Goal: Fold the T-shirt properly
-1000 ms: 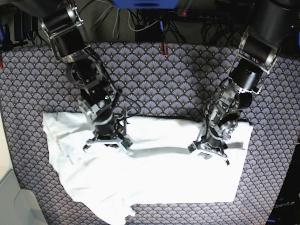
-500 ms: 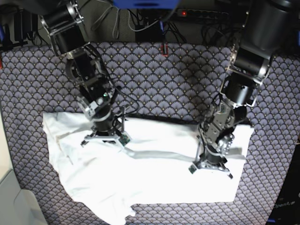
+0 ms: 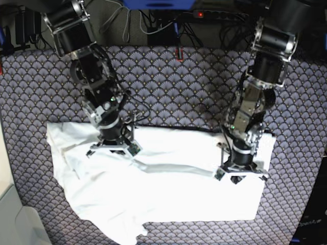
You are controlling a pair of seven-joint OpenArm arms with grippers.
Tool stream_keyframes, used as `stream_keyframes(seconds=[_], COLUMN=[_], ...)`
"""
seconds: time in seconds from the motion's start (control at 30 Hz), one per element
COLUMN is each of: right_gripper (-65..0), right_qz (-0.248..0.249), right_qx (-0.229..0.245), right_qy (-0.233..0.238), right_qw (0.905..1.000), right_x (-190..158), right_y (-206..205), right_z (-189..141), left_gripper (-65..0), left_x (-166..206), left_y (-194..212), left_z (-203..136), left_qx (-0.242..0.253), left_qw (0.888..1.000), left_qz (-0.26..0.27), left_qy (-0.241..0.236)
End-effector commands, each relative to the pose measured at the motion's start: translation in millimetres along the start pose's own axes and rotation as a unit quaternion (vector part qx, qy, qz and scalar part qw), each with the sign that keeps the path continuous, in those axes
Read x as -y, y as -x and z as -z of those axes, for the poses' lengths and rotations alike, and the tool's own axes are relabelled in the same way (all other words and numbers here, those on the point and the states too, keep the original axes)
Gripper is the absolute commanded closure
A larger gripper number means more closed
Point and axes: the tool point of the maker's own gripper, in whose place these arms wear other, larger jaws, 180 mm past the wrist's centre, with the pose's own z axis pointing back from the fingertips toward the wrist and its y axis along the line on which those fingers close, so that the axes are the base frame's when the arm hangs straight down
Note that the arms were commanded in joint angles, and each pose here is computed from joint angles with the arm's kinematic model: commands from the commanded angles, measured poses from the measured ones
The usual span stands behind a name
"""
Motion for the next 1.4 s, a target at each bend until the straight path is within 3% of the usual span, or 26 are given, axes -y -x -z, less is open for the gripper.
stream_keyframes(seconds=[0.0,0.13,0.23,0.5,0.7,0.97,1.1,1.27,1.37], right_gripper=[-0.2,-0.2,-0.2,-0.2,-0.2,-0.2,-0.2,-0.3,-0.4], right_qz=[-0.001,-0.002,-0.002,0.004,0.009,0.018,0.013,0.024,0.03], right_qx=[0.03,0.04,0.037,0.02,0.024,0.029,0.013,0.003,-0.008], right_qy=[0.025,0.028,0.024,0.021,0.035,0.046,0.053,0.093,0.111], right_qw=[0.9992,0.9988,0.999,0.9996,0.999,0.9984,0.9984,0.9954,0.9934], right_x=[18.1,18.8,13.3,7.7,19.8,22.9,27.8,59.1,74.3], right_y=[-20.3,-22.6,-17.2,1.2,0.8,3.9,10.7,19.6,29.4], right_z=[-2.7,-11.5,-15.7,-22.0,-27.0,-44.8,-57.2,-72.8,-76.9], left_gripper=[-0.6,-0.6,-0.6,-0.6,-0.6,-0.6,-0.6,-0.6,-0.6], left_x=[-15.5,20.1,29.5,-4.2,-0.5,-29.4,-47.9,-67.4,-45.2], left_y=[-14.0,15.7,29.8,46.5,78.4,44.9,29.5,44.5,62.0], left_z=[-2.4,-9.5,-7.9,10.1,23.2,48.2,54.9,52.3,37.3], left_qx=[0.018,-0.04,-0.06,-0.095,-0.147,-0.119,-0.103,-0.123,-0.153], left_qw=[1.0,0.996,0.993,0.993,0.985,0.978,0.978,0.974,0.972], left_qz=[0.001,0.035,0.039,0.003,-0.03,-0.152,-0.17,-0.188,-0.178], left_qy=[-0.011,0.078,0.097,0.069,0.087,0.084,0.069,0.001,0.023])
